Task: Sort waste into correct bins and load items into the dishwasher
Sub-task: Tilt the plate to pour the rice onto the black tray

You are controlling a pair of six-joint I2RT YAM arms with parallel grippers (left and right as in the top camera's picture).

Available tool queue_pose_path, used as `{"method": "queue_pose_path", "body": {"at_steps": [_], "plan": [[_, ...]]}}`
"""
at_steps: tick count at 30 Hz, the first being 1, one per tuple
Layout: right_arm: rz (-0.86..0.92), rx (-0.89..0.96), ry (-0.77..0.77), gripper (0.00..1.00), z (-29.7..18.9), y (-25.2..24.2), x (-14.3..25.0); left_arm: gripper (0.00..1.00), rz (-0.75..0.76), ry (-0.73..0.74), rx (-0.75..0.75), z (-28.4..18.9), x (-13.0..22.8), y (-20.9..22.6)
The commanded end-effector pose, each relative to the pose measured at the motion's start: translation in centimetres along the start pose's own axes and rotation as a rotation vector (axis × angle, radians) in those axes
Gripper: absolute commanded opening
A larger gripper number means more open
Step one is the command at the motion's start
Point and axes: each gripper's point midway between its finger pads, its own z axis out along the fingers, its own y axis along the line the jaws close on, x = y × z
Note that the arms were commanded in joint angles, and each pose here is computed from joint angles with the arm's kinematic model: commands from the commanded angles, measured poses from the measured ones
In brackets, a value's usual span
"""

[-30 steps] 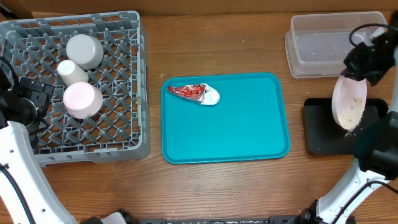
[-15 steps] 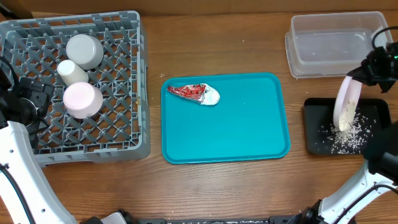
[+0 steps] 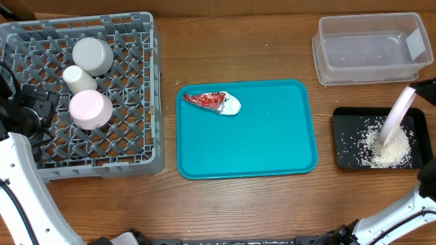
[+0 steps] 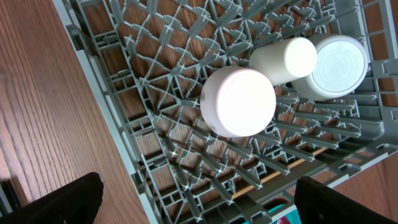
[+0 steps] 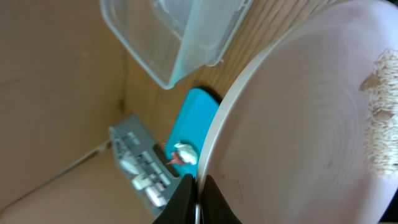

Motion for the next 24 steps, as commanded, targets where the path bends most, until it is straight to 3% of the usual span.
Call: {"method": "queue_pose_path", "body": {"at_steps": [1,14,24], "plan": [[-0.067,-0.137,-0.027,0.04,-1.8,2.0,-0.1,1.0,-0.018,0.003,-0.003,0.1,0.0,0.0],[-0.139,-0.315,-0.002,0.04,-1.7,2.1,0.1,1.0,-0.018,0.003,-0.003,0.1,0.0,0.0],[-0.02,-0.333,-0.021,0.04,-3.0,1.3,-0.6,1.0,-0.018,0.003,-0.003,0.1,0.0,0.0]]}}
